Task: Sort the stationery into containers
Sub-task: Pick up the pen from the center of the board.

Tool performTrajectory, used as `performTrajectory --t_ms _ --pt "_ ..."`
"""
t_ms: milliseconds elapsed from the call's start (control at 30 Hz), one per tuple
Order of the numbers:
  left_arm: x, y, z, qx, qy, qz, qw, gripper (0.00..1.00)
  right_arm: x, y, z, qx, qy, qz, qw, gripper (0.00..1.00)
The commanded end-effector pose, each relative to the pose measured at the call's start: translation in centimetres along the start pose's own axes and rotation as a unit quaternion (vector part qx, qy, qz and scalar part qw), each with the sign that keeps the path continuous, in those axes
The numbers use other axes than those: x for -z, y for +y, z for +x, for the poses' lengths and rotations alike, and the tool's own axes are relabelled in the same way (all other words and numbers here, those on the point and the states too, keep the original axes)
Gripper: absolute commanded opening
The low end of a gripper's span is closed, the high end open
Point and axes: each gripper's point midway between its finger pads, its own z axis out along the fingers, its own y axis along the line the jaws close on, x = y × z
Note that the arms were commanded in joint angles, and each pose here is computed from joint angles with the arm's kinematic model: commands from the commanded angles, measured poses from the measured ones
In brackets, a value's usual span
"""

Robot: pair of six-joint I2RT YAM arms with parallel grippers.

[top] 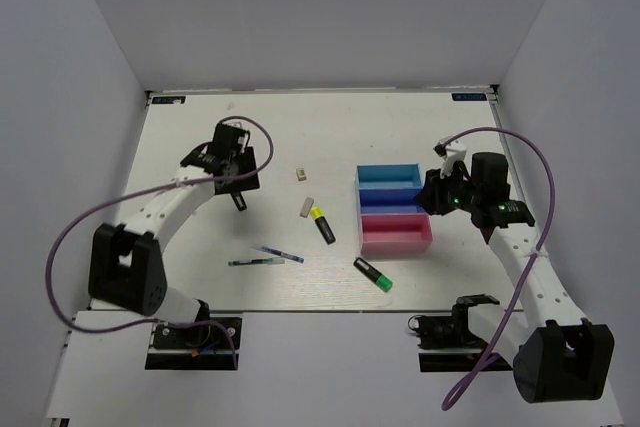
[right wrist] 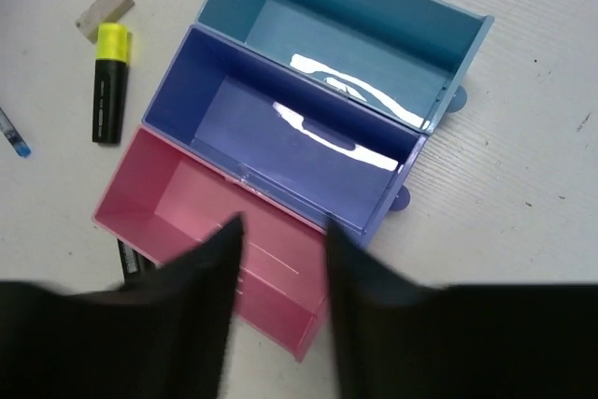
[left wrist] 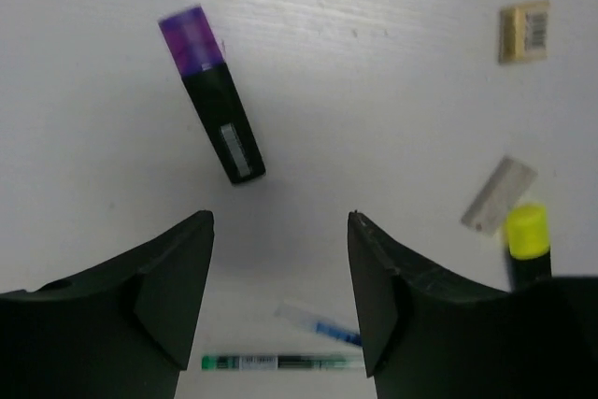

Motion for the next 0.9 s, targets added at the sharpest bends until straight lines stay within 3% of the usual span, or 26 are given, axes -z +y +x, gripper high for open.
performTrajectory --t_ms 0,333,533,867 --pt "-1.6 1.6 -1.4 0.022 0.032 -0.088 0.995 0.7 0.7 0.7 -1.6 0.01 -0.019 -0.012 1.0 0.27" --pt "-6.4 3.4 0.0 0.044 0.104 -0.14 0.984 0.7 1.7 0.7 -2.6 0.01 -0.035 0.003 0.999 0.34" --pt "-8.1 4.6 1.8 0.095 0.119 -0.122 0.981 0.7 1.4 0.3 -2.4 0.009 -0.027 0.01 1.0 0.39" --pt "-11.3 4.4 2.8 0.124 0.124 -0.108 0.979 0.69 1.2 0.1 -2.0 0.003 -0.02 0.013 1.0 0.4"
